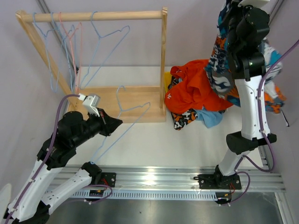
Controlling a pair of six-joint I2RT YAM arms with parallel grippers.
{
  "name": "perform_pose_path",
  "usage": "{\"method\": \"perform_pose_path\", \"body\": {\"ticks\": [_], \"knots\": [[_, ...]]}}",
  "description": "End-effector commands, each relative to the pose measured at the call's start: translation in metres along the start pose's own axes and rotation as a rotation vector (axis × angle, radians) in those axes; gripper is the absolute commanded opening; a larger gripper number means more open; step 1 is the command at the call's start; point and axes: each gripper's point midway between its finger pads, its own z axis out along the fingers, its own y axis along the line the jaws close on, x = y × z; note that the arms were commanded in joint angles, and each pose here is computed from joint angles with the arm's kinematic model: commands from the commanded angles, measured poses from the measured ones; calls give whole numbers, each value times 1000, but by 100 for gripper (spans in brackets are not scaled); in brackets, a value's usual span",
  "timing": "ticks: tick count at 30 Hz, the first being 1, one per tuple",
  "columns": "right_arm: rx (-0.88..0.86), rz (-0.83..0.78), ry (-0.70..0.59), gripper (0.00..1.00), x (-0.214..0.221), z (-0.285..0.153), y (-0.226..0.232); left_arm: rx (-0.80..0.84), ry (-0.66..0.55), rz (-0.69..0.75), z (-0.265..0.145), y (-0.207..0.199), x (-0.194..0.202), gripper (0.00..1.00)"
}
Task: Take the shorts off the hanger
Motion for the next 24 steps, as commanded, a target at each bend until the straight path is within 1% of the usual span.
{"method": "perform_pose_path", "body": {"ticks": [1, 4, 5, 7, 8, 10, 11, 13, 14, 15, 16, 17, 19, 20, 22, 23, 24], "knots": [[-27, 115, -186, 0, -61, -6, -8, 37, -28, 36, 0, -6, -6, 0], [-44, 115, -137, 0, -34, 3, -1, 33, -35, 39, 1, -4, -4, 0], [-52, 119, -103, 0, -18, 5, 2, 32, -43, 38, 2, -4, -6, 0], [-93, 169, -70, 0, -1, 4, 13, 37, -47, 34, 6, -4, -6, 0], [-104, 159, 10, 0, 41, 6, 20, 43, -44, 30, 8, -5, -5, 0], [-134, 190, -18, 0, 40, -10, 29, 44, -28, 23, 16, -5, -3, 0], [-127, 166, 65, 0, 86, -14, 32, 52, -27, 16, 18, -7, -4, 0], [-138, 214, 58, 0, 93, -28, 34, 51, -22, 10, 22, -7, -4, 0], [-133, 194, 135, 0, 137, -34, 33, 53, -25, 6, 23, -8, -5, 0], [-128, 199, 160, 0, 153, -39, 31, 56, -33, 4, 23, -8, -7, 0], [-129, 232, 162, 0, 161, -43, 30, 56, -31, -1, 25, -9, -7, 0], [-129, 217, 233, 0, 202, -51, 28, 59, -32, -3, 25, -10, -8, 0], [-133, 230, 282, 0, 238, -55, 29, 61, -35, -8, 25, -11, -10, 0], [-149, 245, 345, 0, 271, -62, 30, 61, -32, -9, 26, -11, -10, 0], [-167, 261, 390, 0, 306, -65, 35, 59, -31, -13, 26, -11, -10, 0], [-183, 261, 434, 0, 333, -76, 36, 55, -28, -15, 27, -11, -9, 0], [-186, 279, 447, 0, 346, -79, 38, 53, -27, -17, 27, -11, -9, 0]]}}
